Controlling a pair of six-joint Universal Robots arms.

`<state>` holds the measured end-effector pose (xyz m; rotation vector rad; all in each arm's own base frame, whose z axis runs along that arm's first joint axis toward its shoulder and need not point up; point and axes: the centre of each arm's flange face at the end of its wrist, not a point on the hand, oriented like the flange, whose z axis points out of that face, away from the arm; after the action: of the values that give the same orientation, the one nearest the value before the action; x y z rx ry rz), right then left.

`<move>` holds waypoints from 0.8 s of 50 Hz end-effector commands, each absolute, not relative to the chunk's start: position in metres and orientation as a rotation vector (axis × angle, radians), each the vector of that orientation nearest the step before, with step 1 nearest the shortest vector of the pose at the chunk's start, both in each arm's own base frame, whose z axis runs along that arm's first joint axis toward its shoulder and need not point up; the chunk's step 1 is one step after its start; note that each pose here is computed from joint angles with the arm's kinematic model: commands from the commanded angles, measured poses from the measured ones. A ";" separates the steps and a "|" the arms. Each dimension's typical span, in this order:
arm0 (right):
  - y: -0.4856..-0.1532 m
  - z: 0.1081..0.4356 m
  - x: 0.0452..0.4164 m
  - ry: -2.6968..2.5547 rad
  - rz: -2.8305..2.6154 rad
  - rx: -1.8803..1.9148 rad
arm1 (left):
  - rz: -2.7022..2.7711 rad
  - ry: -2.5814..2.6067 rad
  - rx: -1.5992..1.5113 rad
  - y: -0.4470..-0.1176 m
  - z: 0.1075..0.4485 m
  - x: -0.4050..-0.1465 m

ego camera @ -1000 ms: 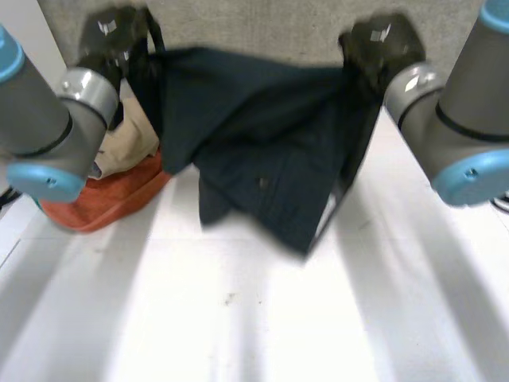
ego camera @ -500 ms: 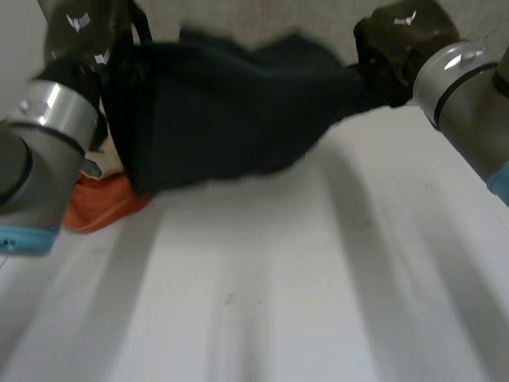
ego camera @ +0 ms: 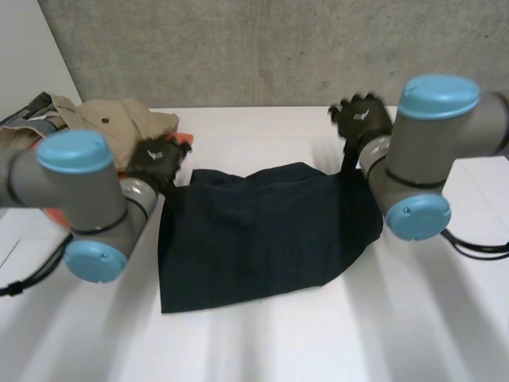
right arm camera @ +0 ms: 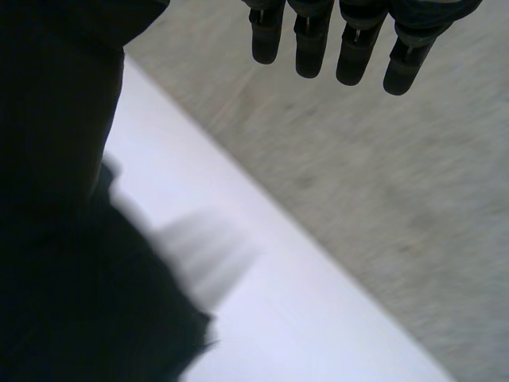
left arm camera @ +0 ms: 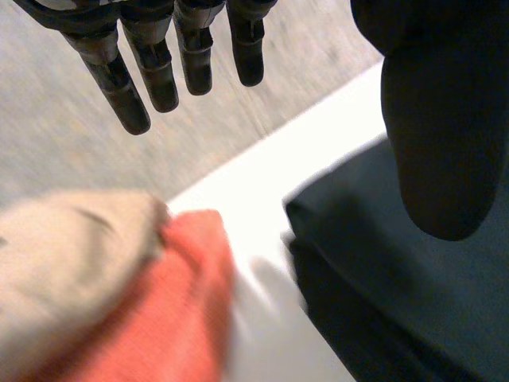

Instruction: Fold the laundry.

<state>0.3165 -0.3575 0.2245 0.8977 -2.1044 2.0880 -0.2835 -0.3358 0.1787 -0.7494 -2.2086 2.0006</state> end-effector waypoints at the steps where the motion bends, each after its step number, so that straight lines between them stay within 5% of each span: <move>1: -0.324 0.281 0.297 -2.041 2.143 0.868 | 2.139 -2.104 -0.694 -0.289 0.247 -0.260; 6: -0.292 0.273 0.286 -2.133 2.001 1.027 | 2.090 -2.139 -0.726 -0.244 0.242 -0.245; 18: -0.234 0.204 0.244 -2.403 1.500 1.328 | 1.700 -2.268 -0.980 -0.177 0.168 -0.234; 30: -0.258 0.139 0.257 -2.341 1.686 1.348 | 1.530 -2.348 -1.092 -0.187 0.125 -0.247; 40: -0.287 0.118 0.271 -2.240 1.794 1.330 | 1.608 -2.318 -1.110 -0.214 0.117 -0.258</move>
<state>0.2642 -0.2716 0.1227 1.3505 -2.2908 1.7354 -0.2522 -0.2004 0.1173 -1.1035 -2.3530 1.5415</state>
